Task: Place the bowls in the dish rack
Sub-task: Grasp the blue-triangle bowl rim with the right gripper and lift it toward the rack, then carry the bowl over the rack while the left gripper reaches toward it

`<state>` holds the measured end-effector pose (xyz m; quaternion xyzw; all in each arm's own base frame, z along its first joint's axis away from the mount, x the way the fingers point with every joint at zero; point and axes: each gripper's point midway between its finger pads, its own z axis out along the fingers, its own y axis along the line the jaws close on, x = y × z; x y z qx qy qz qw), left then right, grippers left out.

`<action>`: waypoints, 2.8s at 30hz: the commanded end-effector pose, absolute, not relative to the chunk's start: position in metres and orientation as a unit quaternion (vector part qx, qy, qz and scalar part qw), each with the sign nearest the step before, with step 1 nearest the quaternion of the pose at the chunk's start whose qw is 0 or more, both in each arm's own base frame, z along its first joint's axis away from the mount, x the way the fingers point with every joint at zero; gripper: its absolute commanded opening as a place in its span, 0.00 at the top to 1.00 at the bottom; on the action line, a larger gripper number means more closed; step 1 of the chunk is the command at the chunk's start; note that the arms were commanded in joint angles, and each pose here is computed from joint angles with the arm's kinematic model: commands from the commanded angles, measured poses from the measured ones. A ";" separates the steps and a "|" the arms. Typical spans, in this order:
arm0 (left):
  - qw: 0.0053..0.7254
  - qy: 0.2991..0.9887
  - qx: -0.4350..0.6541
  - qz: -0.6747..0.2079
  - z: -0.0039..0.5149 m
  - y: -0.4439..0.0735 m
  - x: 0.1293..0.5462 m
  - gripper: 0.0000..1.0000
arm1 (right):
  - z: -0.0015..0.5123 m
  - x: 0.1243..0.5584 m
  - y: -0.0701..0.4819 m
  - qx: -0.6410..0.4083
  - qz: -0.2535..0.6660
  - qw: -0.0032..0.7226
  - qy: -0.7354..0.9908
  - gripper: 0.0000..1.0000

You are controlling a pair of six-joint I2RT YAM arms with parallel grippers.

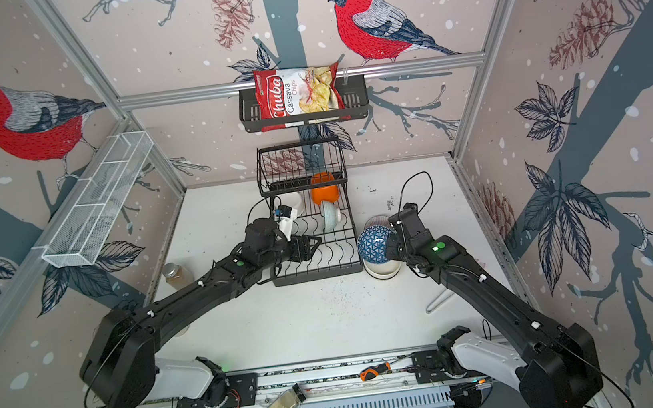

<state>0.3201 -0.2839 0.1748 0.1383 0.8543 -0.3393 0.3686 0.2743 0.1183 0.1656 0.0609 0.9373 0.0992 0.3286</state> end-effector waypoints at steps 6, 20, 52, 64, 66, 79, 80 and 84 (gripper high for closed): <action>0.381 0.840 0.139 -0.361 0.198 -0.288 0.316 0.25 | 0.203 0.296 0.147 0.025 0.136 0.386 0.912 1.00; 0.362 0.851 0.103 -0.366 0.205 -0.283 0.313 0.25 | 0.208 0.328 0.212 -0.046 0.134 0.399 0.906 1.00; 0.334 0.921 0.017 -0.199 0.166 -0.239 0.339 0.56 | 0.205 0.335 0.313 -0.122 0.139 0.441 0.878 1.00; 0.338 0.925 0.002 -0.173 0.159 -0.230 0.344 0.72 | 0.208 0.331 0.327 -0.133 0.153 0.444 0.873 1.00; 0.338 0.925 0.001 -0.171 0.158 -0.230 0.344 0.75 | 0.209 0.330 0.329 -0.133 0.156 0.445 0.872 1.00; 0.332 0.929 -0.005 -0.163 0.157 -0.227 0.344 0.94 | 0.206 0.323 0.346 -0.141 0.164 0.444 0.870 1.00; 0.331 0.929 -0.007 -0.163 0.156 -0.227 0.344 0.95 | 0.205 0.323 0.347 -0.143 0.165 0.443 0.869 1.00; 0.326 0.932 -0.008 -0.160 0.153 -0.225 0.343 1.00 | 0.208 0.323 0.347 -0.144 0.167 0.445 0.868 1.00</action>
